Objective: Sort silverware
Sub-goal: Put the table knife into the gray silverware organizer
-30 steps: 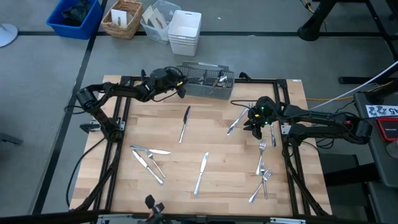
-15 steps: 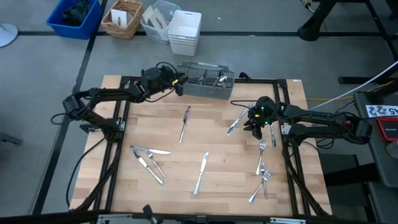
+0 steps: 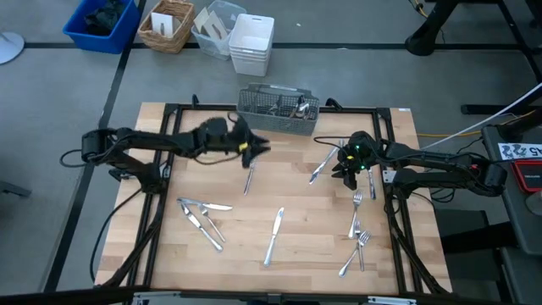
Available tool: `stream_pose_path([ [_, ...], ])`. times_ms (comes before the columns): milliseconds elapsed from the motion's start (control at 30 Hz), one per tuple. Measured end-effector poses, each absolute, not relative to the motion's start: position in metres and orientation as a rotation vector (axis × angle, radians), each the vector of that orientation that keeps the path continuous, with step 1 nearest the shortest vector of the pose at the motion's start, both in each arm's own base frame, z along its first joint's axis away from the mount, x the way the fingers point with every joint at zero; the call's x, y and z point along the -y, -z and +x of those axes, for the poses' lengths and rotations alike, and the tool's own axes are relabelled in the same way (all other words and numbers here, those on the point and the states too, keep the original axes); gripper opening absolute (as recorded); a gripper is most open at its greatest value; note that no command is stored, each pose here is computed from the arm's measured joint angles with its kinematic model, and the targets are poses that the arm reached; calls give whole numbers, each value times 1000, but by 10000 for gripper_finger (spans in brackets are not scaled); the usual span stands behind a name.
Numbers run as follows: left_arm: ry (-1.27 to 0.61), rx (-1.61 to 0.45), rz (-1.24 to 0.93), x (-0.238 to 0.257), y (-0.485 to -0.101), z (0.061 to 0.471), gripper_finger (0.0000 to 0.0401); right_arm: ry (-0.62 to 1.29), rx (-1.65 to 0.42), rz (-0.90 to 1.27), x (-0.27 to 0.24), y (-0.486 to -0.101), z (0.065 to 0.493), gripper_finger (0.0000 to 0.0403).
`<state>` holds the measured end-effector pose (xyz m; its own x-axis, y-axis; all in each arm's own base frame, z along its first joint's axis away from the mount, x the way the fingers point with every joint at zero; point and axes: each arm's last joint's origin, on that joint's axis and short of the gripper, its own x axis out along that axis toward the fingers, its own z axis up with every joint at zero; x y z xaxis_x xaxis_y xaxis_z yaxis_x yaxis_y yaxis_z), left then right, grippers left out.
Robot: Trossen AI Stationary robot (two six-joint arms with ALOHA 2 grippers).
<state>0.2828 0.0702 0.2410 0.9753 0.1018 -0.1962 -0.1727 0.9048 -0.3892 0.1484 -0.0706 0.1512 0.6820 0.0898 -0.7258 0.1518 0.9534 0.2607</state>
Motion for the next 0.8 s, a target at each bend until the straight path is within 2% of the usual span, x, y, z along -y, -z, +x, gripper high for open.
stream_pose_path([
  [233,-169,-330,-419,-29,-227,286,159,36,-823,313,71,-151,148,131],
  [533,-236,-527,-530,-8,-209,279,159,37,-823,318,71,-151,148,131],
  [800,-475,-717,-648,-18,-185,266,159,38,-822,318,71,-151,148,131],
])
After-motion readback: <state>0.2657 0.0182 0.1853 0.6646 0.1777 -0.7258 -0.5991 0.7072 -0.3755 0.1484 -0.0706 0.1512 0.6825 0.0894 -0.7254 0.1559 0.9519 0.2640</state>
